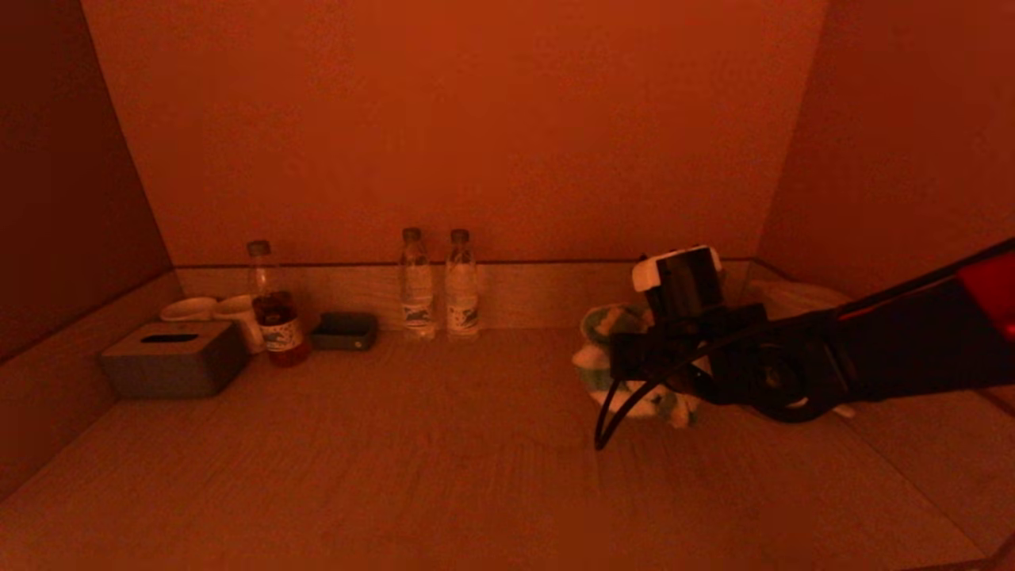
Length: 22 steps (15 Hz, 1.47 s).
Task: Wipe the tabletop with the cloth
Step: Sweep the stains on the table
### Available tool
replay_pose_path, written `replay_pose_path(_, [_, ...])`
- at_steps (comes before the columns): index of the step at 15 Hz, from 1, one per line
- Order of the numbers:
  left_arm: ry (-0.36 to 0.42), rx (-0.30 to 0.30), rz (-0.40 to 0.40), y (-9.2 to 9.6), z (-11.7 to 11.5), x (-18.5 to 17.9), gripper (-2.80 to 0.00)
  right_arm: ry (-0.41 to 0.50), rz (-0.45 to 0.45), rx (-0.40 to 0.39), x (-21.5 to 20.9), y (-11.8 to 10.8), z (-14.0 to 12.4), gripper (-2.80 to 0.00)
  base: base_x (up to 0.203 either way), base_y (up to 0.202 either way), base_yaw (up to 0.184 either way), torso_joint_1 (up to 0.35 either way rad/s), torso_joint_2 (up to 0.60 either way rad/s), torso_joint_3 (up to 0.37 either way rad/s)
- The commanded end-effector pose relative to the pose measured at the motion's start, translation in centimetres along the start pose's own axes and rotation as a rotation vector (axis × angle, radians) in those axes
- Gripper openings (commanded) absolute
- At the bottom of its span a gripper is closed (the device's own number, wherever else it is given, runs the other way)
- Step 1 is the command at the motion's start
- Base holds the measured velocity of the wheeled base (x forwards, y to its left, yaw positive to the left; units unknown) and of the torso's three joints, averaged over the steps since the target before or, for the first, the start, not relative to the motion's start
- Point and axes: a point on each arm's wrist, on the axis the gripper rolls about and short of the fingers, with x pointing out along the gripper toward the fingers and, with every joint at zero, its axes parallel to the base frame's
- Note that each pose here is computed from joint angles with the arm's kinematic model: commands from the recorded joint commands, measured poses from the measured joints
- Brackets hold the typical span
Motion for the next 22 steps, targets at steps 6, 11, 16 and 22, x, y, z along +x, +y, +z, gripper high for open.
replay_pose_path(6, [-0.001,-0.001,0.002,0.0,0.0,0.0,-2.80,-0.009,0.000,0.001,0.7,0.3,0.4,-2.80,0.000,0.000,0.000,0.000,0.00,0.000])
replay_pose_path(11, [-0.001,-0.001,0.000,0.0,0.0,0.0,-2.80,-0.003,-0.002,-0.002,1.5,0.7,0.3,-2.80,0.000,0.000,0.000,0.000,0.00,0.000])
replay_pose_path(16, [-0.001,-0.001,0.002,0.0,0.0,0.0,-2.80,0.016,0.002,-0.009,3.3,1.1,-0.4,-2.80,0.000,0.000,0.000,0.000,0.00,0.000])
replay_pose_path(22, [-0.001,-0.001,0.002,0.0,0.0,0.0,-2.80,0.041,0.009,-0.008,4.5,1.0,-0.9,-2.80,0.000,0.000,0.000,0.000,0.00,0.000])
